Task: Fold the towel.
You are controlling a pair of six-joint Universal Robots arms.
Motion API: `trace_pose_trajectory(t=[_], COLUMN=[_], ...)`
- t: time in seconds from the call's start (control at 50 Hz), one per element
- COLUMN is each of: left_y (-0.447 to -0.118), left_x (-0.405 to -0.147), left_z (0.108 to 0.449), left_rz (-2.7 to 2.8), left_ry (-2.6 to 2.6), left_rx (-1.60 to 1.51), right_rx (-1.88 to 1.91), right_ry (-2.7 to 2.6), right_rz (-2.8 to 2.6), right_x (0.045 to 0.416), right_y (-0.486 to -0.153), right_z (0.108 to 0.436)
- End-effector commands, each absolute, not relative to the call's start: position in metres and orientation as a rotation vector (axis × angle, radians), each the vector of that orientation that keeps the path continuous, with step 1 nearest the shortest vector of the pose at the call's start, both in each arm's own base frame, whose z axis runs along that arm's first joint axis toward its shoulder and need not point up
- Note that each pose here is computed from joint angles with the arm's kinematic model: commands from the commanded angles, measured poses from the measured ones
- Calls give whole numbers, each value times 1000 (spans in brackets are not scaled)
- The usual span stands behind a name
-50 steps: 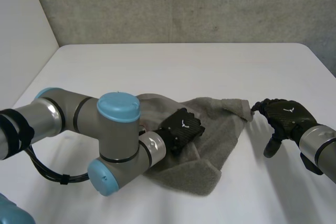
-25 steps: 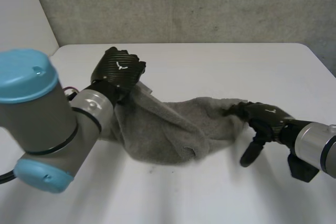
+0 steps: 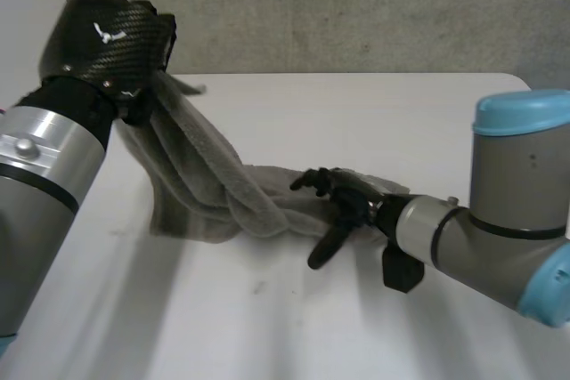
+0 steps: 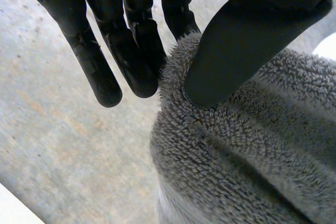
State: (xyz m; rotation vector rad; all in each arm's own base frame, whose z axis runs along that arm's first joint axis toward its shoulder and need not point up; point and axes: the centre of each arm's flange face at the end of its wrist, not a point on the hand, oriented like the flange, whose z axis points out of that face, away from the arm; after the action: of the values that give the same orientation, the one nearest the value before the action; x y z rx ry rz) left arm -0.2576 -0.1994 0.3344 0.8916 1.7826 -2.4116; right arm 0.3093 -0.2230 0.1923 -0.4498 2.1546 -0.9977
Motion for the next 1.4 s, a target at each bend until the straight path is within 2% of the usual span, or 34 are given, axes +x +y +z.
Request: trace_pose_trajectory(t=[0.02, 0.18, 0.34, 0.48, 0.58, 0.62, 0.66, 0.68, 0.72, 0.76, 0.84, 0.94, 1.0, 1.14, 1.16, 1.2, 1.22, 1.26, 1.28, 1.3, 1.32, 1.34, 1.36, 1.38, 1.4], left_y=[-184, -181, -179, -182, -188, -194, -198, -198, -203, -206, -212, -213, -219, -240, -251, -262, -262, -283, -283, -290, -296, -296, -299, -299, -300], left_x=[-252, -253, -254, -253, -249, -244, -242, -242, -239, -239, -242, -249, -252, -265, -272, -277, -277, -289, -289, -293, -295, -295, -295, -295, -292], left_z=[354, 367, 375, 371, 362, 352, 347, 346, 339, 333, 311, 277, 257, 230, 233, 238, 238, 270, 270, 293, 314, 315, 335, 335, 351], left_rz=[-2495, -2566, -2610, -2590, -2552, -2502, -2480, -2479, -2450, -2423, -2350, -2237, -2161, -2101, -2143, -2193, -2194, -2372, -2373, -2492, -2611, -2612, -2722, -2723, -2809], left_ry=[1724, 1711, 1709, 1723, 1750, 1780, 1795, 1795, 1821, 1846, 1919, 2031, 2095, 2148, 2121, 2086, 2086, 1956, 1955, 1876, 1805, 1804, 1748, 1747, 1715], left_rx=[854, 810, 785, 783, 780, 782, 779, 779, 775, 781, 815, 893, 926, 956, 937, 912, 912, 818, 818, 743, 652, 651, 542, 541, 425], right_rx=[-460, -518, -530, -498, -498, -593, -908, -909, -1157, -1192, -1240, -1451, -1504, -1517, -1517, -1450, -1450, -1308, -1307, -1223, -1222, -1146, -1085, -1084, -1036], right_ry=[2088, 1987, 1942, 1957, 2016, 2011, 1975, 1974, 1939, 1961, 2036, 2207, 2232, 2190, 2189, 2054, 2054, 1842, 1841, 1713, 1711, 1573, 1450, 1449, 1351], right_rz=[-1034, -1033, -1016, -1032, -1290, -1431, -1694, -1695, -1826, -1822, -1743, -1450, -1403, -1600, -1601, -1878, -1879, -2234, -2236, -2397, -2399, -2532, -2625, -2626, -2694], right_x=[337, 381, 406, 408, 390, 382, 371, 371, 368, 365, 354, 336, 332, 333, 333, 347, 347, 355, 355, 356, 356, 357, 358, 358, 356], right_y=[-219, -199, -184, -184, -207, -216, -227, -227, -225, -223, -218, -197, -196, -237, -238, -268, -268, -303, -303, -316, -316, -324, -327, -327, -329], right_z=[205, 216, 216, 213, 231, 245, 265, 265, 275, 277, 277, 257, 253, 250, 250, 268, 268, 304, 304, 325, 325, 344, 360, 361, 375])
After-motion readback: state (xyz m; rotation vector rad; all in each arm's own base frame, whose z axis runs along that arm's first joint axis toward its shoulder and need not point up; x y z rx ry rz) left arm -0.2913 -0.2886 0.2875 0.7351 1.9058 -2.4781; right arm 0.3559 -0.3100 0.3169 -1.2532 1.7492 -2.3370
